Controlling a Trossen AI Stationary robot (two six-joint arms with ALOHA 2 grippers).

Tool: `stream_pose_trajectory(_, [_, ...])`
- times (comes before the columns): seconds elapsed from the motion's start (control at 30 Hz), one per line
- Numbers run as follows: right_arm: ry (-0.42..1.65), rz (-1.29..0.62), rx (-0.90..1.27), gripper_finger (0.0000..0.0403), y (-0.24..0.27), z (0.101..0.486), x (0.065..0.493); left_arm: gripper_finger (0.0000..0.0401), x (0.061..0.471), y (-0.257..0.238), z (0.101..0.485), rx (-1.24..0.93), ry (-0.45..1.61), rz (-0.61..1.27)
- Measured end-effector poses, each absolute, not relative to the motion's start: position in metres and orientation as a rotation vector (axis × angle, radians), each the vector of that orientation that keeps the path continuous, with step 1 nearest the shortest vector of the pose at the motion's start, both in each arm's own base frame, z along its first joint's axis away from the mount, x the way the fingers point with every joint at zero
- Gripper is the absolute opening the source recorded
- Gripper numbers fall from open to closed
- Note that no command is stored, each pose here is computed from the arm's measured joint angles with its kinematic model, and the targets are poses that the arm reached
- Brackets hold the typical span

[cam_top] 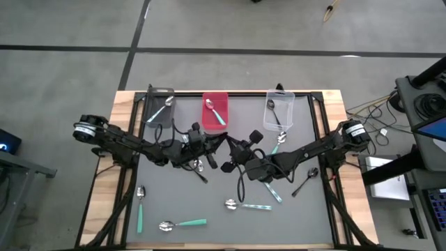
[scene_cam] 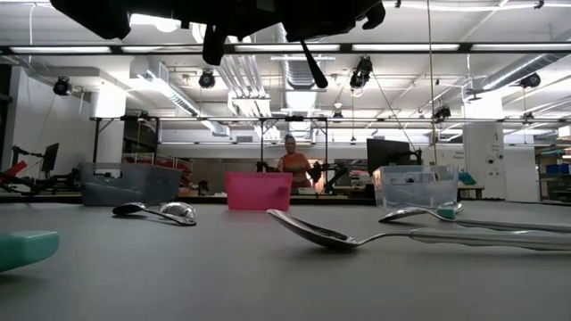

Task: Sort silverware by color (type)
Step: Put the black spoon into the transparent bin

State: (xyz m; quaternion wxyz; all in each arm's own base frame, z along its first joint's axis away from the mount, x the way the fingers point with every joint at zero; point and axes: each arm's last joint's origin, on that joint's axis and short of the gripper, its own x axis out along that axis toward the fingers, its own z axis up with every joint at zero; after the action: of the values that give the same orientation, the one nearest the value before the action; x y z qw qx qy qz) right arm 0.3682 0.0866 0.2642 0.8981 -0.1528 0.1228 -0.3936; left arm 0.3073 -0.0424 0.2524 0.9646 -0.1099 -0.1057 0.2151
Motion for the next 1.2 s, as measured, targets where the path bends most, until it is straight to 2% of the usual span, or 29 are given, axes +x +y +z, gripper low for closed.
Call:
stream_pose_trajectory(0.33, [0.259, -0.796, -0.302, 0.001, 0.086, 0.265, 0.369, 0.0005, 0.307, -0.042, 0.251, -0.208, -0.199, 0.449])
stream_pose_trajectory(0.63, [0.268, -0.763, -0.25, 0.0009, 0.085, 0.271, 0.363, 0.0057, 0.307, -0.042, 0.251, -0.199, -0.19, 0.449])
stream_pose_trajectory(0.97, [0.329, -0.672, -0.049, 0.0009, 0.061, 0.29, 0.341, 0.0117, 0.304, -0.041, 0.242, -0.115, -0.04, 0.463])
stream_pose_trajectory(1.2, [0.409, -0.588, 0.165, 0.0009, 0.014, 0.307, 0.322, 0.013, 0.29, -0.039, 0.255, -0.003, 0.032, 0.465])
